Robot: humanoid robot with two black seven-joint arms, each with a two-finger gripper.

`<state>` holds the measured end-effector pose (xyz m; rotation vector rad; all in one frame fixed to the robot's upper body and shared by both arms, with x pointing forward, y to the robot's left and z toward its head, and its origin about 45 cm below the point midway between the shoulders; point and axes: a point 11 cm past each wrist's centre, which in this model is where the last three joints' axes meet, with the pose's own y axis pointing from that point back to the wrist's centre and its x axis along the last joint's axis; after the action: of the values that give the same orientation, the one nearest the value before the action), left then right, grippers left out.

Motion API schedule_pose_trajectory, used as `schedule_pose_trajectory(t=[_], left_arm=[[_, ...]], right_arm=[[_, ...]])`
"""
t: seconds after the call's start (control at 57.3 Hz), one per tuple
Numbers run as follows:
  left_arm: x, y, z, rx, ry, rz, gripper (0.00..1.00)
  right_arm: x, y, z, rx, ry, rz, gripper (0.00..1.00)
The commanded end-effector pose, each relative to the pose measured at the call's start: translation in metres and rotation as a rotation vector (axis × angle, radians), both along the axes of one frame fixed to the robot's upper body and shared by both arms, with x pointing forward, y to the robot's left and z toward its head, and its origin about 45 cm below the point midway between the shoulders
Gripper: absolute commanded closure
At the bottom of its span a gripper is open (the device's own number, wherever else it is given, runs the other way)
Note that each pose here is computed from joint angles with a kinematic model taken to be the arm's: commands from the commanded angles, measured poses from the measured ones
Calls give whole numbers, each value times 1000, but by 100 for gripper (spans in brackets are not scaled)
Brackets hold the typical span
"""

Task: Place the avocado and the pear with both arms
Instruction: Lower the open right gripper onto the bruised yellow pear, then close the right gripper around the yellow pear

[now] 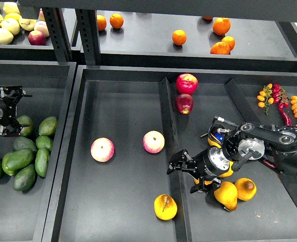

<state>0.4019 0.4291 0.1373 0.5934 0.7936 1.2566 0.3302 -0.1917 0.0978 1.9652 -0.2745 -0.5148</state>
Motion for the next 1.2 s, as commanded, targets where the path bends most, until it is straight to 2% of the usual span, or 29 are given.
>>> schedule_pose_trajectory(t=[0.0, 0.279, 0.558, 1.186], left_arm=[[0, 0, -1, -6, -1, 3, 0], [-2, -7, -7, -17, 10, -5, 0], [-2, -7, -7, -17, 9, -6, 0], [-2, -12, -9, -23, 10, -14, 0]], right_arm=[[-3, 10, -5, -6, 4, 27, 0], [-8, 14, -10, -10, 14, 41, 0], [-28, 14, -29, -41, 52, 83, 0], [-42, 28, -43, -45, 70, 128, 0]])
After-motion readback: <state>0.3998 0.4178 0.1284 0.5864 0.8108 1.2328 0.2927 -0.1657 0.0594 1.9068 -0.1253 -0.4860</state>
